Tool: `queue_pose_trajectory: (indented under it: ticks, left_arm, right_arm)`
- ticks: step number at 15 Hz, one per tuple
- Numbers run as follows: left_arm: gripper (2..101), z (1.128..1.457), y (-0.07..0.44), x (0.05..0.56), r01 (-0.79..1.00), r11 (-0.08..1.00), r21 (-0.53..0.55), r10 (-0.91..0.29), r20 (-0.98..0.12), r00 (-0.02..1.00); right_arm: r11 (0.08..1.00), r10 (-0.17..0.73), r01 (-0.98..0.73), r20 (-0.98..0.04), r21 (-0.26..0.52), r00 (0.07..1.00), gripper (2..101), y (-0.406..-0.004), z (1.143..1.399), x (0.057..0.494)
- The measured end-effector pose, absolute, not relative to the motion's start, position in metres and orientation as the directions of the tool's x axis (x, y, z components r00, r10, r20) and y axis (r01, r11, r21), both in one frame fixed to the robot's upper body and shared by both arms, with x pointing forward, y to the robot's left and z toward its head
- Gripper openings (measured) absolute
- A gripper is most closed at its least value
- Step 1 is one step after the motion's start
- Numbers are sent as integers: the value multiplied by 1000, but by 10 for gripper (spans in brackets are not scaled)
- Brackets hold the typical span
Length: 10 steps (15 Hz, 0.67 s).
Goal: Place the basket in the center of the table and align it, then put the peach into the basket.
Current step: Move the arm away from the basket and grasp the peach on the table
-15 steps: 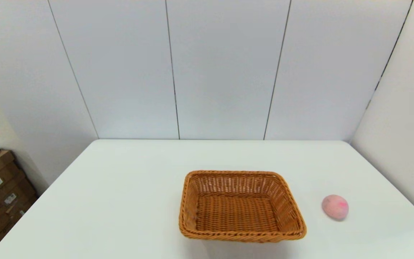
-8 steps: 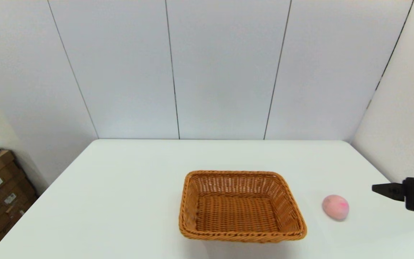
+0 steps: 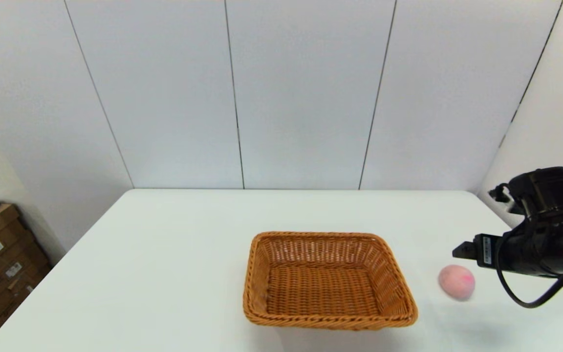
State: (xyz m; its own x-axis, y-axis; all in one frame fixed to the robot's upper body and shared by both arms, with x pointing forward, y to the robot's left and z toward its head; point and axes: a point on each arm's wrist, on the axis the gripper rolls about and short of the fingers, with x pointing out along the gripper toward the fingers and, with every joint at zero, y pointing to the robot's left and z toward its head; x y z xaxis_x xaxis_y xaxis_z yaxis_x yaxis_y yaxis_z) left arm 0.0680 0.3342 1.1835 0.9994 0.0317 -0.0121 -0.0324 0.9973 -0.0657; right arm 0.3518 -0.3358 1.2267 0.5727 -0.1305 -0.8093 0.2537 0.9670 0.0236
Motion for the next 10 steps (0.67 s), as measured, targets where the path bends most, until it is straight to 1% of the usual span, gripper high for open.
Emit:
queue_pose_trajectory:
  ticks: [3, 7, 9, 10]
  left_arm:
    - [978, 1183, 334, 68, -32, 997, -66, 32, -12, 999]
    - [978, 1183, 334, 68, -32, 997, -67, 32, -12, 999]
    - [978, 1183, 334, 68, -32, 997, -66, 31, -12, 999]
    - [978, 1183, 334, 68, -32, 997, -66, 31, -12, 999]
  right_arm:
    - [963, -139, 269, -842, 7, 521, 971, -338, 1208, 366]
    - [961, -144, 275, -837, 9, 528, 971, -339, 1182, 388]
    - [961, -144, 277, -855, 0, 499, 971, -339, 1167, 393]
    - [961, -144, 277, -865, -6, 481, 874, -339, 1161, 395]
